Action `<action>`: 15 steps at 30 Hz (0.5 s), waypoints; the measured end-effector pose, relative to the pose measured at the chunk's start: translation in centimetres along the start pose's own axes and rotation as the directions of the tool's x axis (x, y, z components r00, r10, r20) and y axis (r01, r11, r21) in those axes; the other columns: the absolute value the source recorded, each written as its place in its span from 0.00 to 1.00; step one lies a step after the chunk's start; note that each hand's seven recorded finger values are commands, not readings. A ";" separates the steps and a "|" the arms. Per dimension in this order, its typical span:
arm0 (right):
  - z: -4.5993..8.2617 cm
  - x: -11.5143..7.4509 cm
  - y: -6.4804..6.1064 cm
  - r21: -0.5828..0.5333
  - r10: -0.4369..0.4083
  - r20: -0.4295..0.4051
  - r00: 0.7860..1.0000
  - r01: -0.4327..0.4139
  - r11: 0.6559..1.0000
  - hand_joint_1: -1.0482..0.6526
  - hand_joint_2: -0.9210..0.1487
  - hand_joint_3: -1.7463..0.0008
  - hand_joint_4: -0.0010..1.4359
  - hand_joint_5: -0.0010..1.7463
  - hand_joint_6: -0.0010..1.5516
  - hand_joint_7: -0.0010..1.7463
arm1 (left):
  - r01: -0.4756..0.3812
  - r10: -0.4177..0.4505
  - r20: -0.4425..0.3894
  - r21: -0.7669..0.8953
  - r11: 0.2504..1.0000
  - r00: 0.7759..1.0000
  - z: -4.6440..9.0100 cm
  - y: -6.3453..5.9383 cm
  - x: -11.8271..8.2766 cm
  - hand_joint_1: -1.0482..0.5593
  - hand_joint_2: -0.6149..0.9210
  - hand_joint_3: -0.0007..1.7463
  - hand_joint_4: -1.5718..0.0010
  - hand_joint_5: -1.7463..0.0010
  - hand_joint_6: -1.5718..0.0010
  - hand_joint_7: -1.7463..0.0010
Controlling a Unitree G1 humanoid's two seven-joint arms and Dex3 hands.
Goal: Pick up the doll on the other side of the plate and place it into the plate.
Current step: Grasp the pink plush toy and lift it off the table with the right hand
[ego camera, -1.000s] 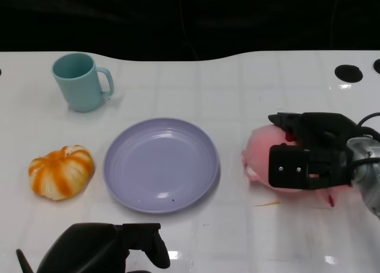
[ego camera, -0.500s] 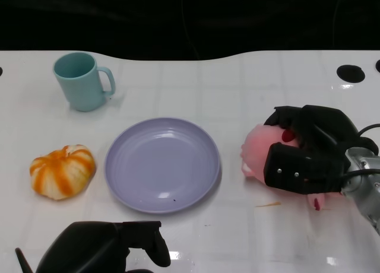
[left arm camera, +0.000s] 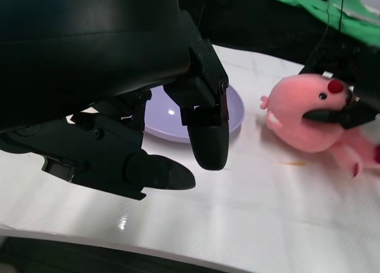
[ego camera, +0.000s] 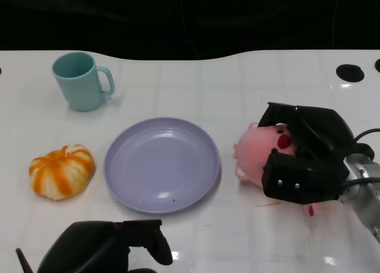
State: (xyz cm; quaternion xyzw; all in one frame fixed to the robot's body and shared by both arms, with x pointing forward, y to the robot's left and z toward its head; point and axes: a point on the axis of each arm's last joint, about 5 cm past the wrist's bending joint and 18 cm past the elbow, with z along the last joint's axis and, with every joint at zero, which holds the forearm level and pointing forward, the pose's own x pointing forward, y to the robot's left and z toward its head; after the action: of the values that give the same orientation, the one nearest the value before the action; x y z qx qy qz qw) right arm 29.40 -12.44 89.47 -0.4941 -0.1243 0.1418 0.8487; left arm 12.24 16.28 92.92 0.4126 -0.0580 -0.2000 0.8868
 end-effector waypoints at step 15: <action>2.0 0.2 -1.4 0.175 -0.155 0.145 0.977 0.129 0.976 0.56 0.59 0.17 0.65 1.00 0.47 1.00 | -0.042 0.041 -0.012 -0.114 0.993 0.999 -0.1 0.0 0.1 0.50 0.98 0.19 0.65 0.00 0.67 0.21</action>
State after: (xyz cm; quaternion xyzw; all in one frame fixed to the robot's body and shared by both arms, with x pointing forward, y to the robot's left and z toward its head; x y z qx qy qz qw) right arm 29.03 -11.42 91.69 -0.3993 -0.2142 0.1289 0.8821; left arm 12.31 16.30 92.84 0.3607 -0.0506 -0.1827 0.9132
